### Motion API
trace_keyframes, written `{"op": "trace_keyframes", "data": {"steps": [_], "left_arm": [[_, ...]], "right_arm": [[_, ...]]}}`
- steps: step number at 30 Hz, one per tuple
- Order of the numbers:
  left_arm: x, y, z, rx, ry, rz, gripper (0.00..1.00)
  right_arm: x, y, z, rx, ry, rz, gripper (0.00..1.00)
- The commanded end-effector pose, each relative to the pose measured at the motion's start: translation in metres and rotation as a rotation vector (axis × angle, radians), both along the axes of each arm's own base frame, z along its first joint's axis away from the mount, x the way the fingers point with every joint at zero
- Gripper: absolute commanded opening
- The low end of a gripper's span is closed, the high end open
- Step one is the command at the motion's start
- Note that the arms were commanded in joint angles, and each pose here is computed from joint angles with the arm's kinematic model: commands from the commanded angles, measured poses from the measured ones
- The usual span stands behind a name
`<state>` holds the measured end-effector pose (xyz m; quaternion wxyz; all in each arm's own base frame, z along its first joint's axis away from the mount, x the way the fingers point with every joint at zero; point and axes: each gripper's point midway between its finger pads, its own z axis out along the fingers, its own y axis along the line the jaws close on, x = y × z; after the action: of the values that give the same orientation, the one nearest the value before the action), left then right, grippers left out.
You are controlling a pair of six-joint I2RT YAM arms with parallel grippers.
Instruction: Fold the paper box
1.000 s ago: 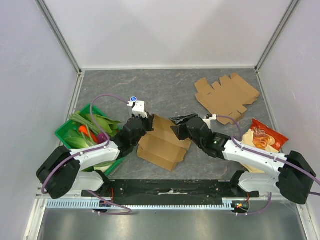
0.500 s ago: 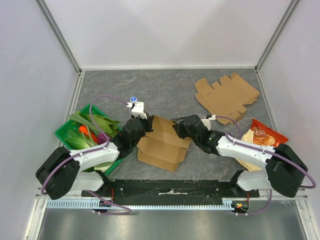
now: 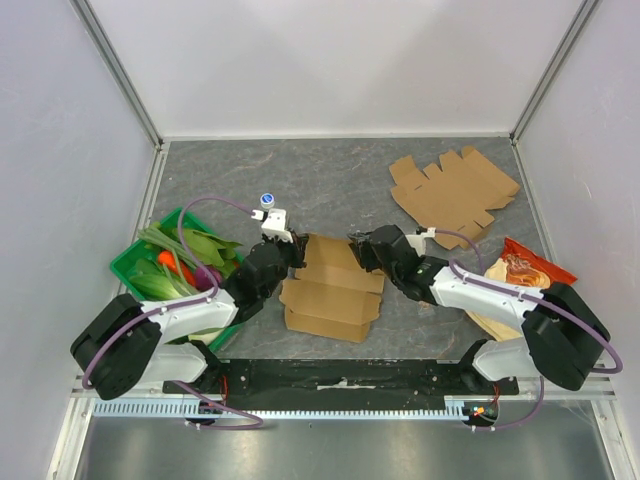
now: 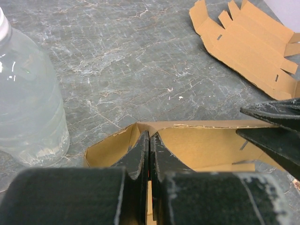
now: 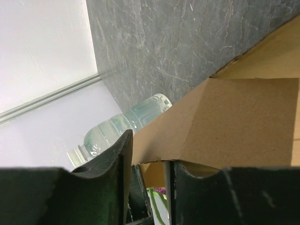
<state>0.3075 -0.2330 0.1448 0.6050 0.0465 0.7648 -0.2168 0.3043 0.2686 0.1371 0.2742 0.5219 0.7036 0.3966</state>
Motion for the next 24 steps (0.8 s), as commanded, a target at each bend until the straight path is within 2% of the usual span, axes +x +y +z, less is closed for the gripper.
{"op": "trace_keyframes", "data": {"steps": [1, 3, 5, 6, 7, 8, 9, 11, 13, 15, 17, 18, 20, 22, 23, 24], "left_arm": [[0.000, -0.010, 0.028, -0.115, -0.074, -0.021, 0.02], [-0.002, -0.012, 0.026, -0.129, -0.067, -0.030, 0.02], [-0.005, -0.014, 0.027, -0.145, -0.054, -0.040, 0.02], [-0.008, -0.015, 0.028, -0.163, -0.043, -0.049, 0.07], [-0.011, -0.018, 0.029, -0.170, -0.032, -0.074, 0.14], [-0.015, -0.018, 0.024, -0.164, -0.006, -0.084, 0.29], [-0.021, -0.018, 0.032, -0.194, -0.008, -0.103, 0.36], [-0.036, -0.019, 0.022, -0.168, 0.046, -0.158, 0.45], [-0.047, -0.012, 0.035, -0.209, 0.056, -0.162, 0.50], [-0.058, -0.003, 0.025, -0.183, 0.121, -0.159, 0.52], [-0.066, 0.007, 0.032, -0.196, 0.133, -0.138, 0.55], [-0.068, 0.021, 0.016, -0.146, 0.188, -0.079, 0.57], [-0.067, 0.030, 0.010, -0.129, 0.233, -0.027, 0.61], [-0.066, 0.032, -0.010, -0.068, 0.318, -0.015, 0.57], [-0.066, 0.030, -0.014, -0.061, 0.343, -0.016, 0.50], [-0.067, 0.025, -0.018, -0.051, 0.367, -0.034, 0.47]], "right_arm": [[0.022, 0.001, 0.030, 0.249, 0.025, -0.177, 0.35], [0.022, 0.002, 0.026, 0.247, 0.032, -0.173, 0.31], [0.021, 0.005, 0.023, 0.251, 0.038, -0.161, 0.17], [0.022, 0.004, 0.025, 0.259, 0.027, -0.158, 0.11], [0.020, 0.001, 0.021, 0.242, 0.023, -0.156, 0.09], [0.020, -0.001, 0.019, 0.228, 0.012, -0.151, 0.06], [0.020, -0.004, 0.019, 0.215, 0.004, -0.145, 0.01], [0.013, -0.007, 0.011, 0.183, -0.006, -0.099, 0.01], [0.006, -0.018, -0.001, 0.157, -0.020, -0.092, 0.00], [0.003, -0.023, -0.003, 0.154, -0.053, -0.077, 0.00], [-0.004, -0.032, -0.013, 0.150, -0.062, -0.079, 0.00], [-0.005, -0.035, -0.015, 0.148, -0.066, -0.075, 0.00], [-0.010, -0.040, -0.024, 0.143, -0.067, -0.070, 0.00], [-0.012, -0.044, -0.028, 0.140, -0.076, -0.060, 0.01], [-0.012, -0.044, -0.026, 0.149, -0.088, -0.054, 0.01], [-0.013, -0.044, -0.028, 0.145, -0.088, -0.039, 0.01]]}}
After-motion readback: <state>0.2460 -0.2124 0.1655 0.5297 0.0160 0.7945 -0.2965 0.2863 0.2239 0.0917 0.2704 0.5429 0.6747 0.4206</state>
